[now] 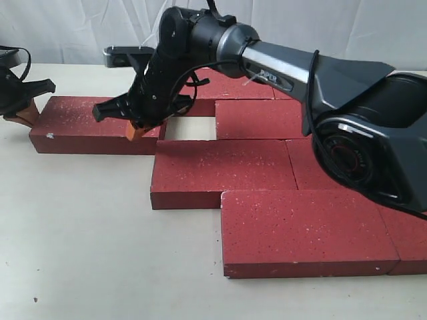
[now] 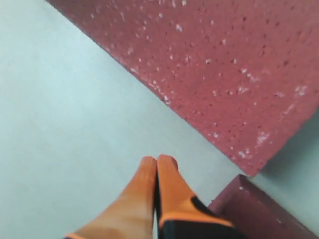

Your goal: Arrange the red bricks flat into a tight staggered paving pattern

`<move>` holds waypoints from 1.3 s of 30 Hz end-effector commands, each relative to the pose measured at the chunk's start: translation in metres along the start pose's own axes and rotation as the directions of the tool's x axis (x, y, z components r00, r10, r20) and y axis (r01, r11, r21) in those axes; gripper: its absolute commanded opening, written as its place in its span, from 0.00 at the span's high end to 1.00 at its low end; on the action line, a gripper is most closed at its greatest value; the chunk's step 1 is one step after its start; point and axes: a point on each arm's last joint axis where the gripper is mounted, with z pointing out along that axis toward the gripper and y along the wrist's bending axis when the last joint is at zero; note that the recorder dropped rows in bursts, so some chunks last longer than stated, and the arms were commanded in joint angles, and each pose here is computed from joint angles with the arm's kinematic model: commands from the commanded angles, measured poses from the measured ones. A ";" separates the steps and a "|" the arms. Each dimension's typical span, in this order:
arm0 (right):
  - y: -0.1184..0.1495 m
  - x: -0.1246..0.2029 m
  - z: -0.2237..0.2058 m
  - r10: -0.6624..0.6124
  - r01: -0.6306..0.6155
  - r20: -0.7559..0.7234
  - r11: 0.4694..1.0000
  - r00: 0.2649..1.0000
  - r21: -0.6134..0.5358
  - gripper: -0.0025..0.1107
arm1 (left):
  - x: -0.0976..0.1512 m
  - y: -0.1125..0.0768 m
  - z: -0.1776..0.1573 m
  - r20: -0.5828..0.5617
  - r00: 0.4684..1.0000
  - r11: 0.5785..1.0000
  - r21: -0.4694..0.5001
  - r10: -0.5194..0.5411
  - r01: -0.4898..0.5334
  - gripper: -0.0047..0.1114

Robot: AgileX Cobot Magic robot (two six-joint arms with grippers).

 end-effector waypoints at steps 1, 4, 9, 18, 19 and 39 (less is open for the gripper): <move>0.000 -0.015 -0.037 -0.003 0.000 0.116 1.000 0.993 0.028 0.98 | 0.000 -0.014 0.003 0.005 1.000 0.999 0.037 0.012 -0.012 0.96; -0.011 -0.020 -0.048 0.024 -0.030 0.154 0.999 0.988 0.036 0.98 | 0.001 -0.023 0.007 0.002 0.999 0.999 0.035 0.035 -0.036 0.96; -0.029 -0.023 -0.058 0.073 -0.082 0.173 0.996 0.982 0.045 0.98 | 0.002 -0.033 0.010 -0.003 0.999 0.998 0.043 0.052 -0.052 0.96; -0.039 -0.024 -0.062 0.088 -0.099 0.175 0.994 0.981 0.054 0.98 | 0.006 -0.062 0.019 -0.017 0.995 0.993 0.071 0.098 -0.096 0.96; -0.039 -0.024 -0.062 0.088 -0.099 0.175 0.994 0.981 0.054 0.98 | 0.006 -0.066 0.021 -0.016 0.994 0.992 0.071 0.105 -0.104 0.96; -0.041 -0.023 -0.062 0.073 -0.088 0.173 0.993 0.982 0.079 0.98 | 0.018 -0.091 0.040 -0.095 0.985 0.986 0.107 0.141 -0.131 0.96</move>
